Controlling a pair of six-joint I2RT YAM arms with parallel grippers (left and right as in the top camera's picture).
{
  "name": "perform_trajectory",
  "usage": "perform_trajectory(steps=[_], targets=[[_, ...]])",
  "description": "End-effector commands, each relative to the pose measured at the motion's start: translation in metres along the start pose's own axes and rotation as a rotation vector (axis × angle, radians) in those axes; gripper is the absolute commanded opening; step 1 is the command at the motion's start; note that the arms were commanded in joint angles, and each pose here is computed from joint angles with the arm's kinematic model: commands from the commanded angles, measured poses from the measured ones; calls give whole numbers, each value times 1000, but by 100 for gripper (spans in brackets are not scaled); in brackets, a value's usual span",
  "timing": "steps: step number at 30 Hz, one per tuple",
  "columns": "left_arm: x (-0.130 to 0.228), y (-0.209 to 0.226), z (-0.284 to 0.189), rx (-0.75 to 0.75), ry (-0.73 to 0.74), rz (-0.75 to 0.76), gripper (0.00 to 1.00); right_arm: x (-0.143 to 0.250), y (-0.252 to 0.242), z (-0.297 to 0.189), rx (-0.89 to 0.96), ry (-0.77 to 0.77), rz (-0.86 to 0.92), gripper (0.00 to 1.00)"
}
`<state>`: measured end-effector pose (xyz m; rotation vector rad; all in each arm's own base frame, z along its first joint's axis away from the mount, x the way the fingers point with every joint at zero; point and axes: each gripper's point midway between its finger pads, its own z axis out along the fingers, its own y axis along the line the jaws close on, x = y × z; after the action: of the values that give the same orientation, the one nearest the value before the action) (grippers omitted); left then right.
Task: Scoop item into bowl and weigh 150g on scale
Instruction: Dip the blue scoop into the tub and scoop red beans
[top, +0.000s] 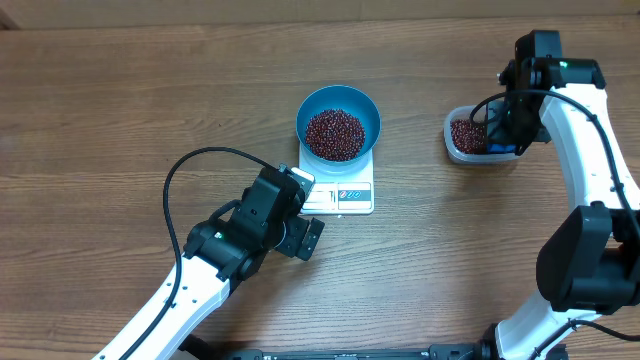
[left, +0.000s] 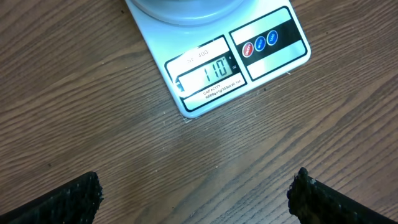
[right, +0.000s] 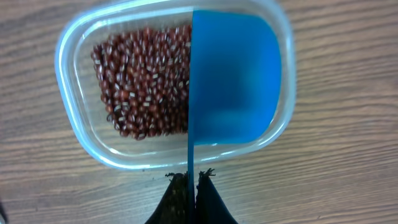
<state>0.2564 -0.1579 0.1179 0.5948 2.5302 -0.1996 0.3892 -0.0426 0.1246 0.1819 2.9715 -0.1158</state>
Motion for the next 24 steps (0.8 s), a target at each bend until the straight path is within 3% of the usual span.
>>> perform_trajectory(steps=[1,24], targets=[[-9,0,-4,7,-20,6,99,4,11,6,-55,20,0,4],[-9,0,-4,7,-20,6,99,13,54,0,-257,52,-57,4]])
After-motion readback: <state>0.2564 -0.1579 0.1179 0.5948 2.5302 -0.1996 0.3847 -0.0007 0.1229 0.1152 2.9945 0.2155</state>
